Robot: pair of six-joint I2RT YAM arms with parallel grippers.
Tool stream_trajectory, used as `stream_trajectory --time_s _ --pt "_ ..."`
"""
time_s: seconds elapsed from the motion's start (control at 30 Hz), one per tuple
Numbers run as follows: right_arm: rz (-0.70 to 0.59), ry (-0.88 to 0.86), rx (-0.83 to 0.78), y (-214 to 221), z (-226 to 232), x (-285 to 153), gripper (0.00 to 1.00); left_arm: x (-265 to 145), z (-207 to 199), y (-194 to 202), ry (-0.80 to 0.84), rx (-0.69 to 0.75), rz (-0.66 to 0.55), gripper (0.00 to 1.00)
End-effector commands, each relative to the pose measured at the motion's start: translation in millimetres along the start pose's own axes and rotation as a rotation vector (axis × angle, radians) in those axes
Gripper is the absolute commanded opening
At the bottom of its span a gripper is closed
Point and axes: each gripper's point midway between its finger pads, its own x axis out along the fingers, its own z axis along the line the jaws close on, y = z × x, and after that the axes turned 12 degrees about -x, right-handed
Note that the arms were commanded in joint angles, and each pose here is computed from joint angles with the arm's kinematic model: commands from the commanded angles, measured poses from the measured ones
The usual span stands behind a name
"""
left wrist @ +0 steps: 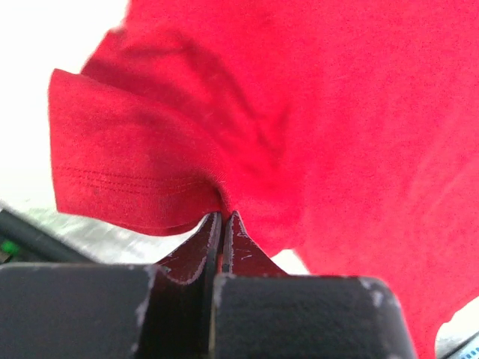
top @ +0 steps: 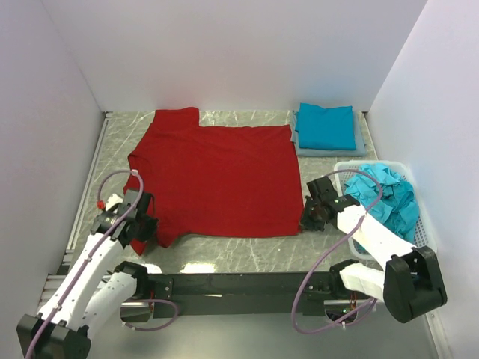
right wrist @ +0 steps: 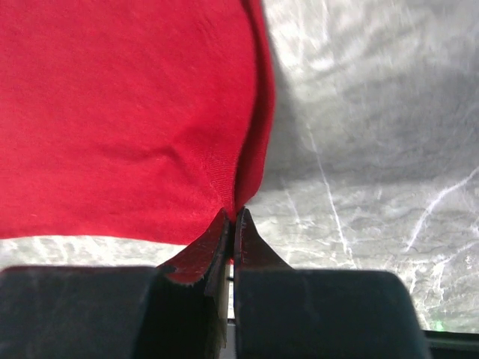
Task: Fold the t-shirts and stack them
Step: Fold the tshirt
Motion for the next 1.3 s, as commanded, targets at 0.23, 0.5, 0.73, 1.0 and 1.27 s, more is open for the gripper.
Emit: stream_trajectory --time_s 0.23,0.5,0.73,1.0,1.27 --pt "-0.113 -0.01 -0.027 -58 21 -20 0.0 6 -78 -28 0.102 0.179 -0.12 0.0" --pt "-0.15 0.019 -0.04 -95 25 -23 0.0 23 -128 -34 0.12 0.337 -0.141 0.0" --pt "-0.167 0.02 -0.05 -124 31 -23 0.0 45 -173 -34 0.128 0.483 -0.126 0.0" --pt "-0.157 0.047 -0.042 -148 29 -15 0.0 55 -214 -45 0.158 0.572 -0.167 0.0" --pt "-0.152 0.063 -0.019 -167 24 -7 0.0 74 -236 -42 0.148 0.654 -0.143 0.0"
